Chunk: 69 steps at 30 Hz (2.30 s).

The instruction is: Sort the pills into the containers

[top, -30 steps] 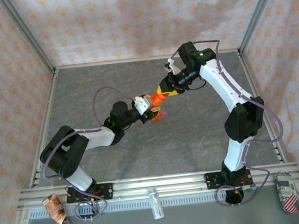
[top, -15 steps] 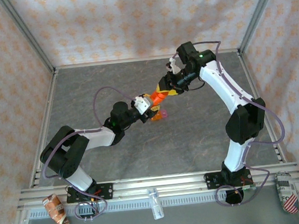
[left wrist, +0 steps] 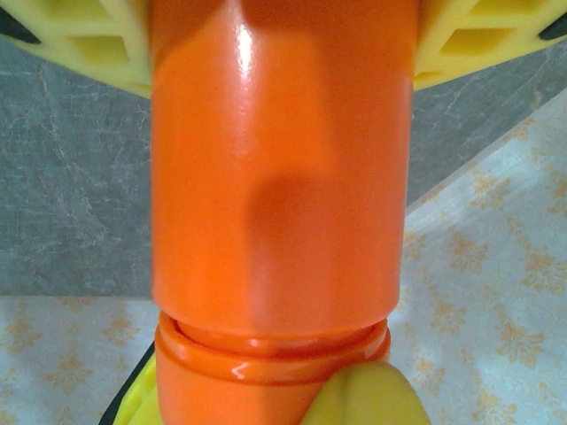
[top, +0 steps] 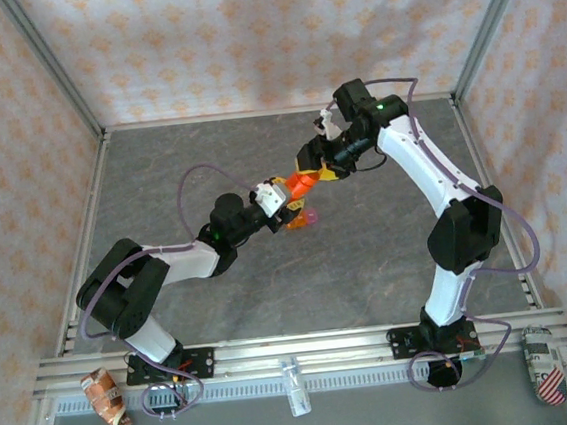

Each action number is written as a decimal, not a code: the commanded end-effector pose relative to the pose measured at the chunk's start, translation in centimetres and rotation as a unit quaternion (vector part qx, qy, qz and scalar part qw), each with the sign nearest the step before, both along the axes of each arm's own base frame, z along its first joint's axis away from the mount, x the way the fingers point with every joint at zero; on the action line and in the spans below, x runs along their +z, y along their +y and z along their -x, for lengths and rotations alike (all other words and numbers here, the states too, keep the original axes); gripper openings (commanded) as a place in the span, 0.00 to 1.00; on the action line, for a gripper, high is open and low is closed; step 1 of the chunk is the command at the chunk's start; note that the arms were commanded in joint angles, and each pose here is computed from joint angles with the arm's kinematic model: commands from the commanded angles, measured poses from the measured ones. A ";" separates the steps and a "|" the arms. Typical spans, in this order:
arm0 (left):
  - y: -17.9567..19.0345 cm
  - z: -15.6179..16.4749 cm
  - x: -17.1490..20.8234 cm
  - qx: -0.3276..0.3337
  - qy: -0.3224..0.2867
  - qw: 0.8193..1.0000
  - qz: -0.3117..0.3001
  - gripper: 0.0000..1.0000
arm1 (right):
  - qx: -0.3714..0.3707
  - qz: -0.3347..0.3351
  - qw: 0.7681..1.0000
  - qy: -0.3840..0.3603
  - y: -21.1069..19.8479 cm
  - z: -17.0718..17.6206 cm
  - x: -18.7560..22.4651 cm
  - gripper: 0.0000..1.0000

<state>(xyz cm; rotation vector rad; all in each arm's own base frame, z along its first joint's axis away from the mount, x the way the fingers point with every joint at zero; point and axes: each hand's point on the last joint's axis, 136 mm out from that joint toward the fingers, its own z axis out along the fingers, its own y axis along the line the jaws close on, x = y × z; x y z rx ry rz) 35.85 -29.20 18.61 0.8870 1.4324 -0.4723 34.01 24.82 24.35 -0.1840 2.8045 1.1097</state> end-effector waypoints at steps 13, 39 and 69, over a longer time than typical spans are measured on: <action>-0.5 0.0 6.2 -0.005 -0.083 0.994 0.066 0.00 | -0.039 -0.001 0.995 -0.087 -3.1 -0.1 5.2 0.84; -2.3 2.5 9.5 -0.123 -0.006 0.977 0.171 0.00 | 0.082 -0.009 0.973 -0.214 -1.9 3.0 9.1 0.85; -2.5 2.2 9.5 -0.122 -0.004 0.977 0.172 0.00 | 0.098 -0.017 0.979 -0.178 -0.4 2.7 7.5 0.56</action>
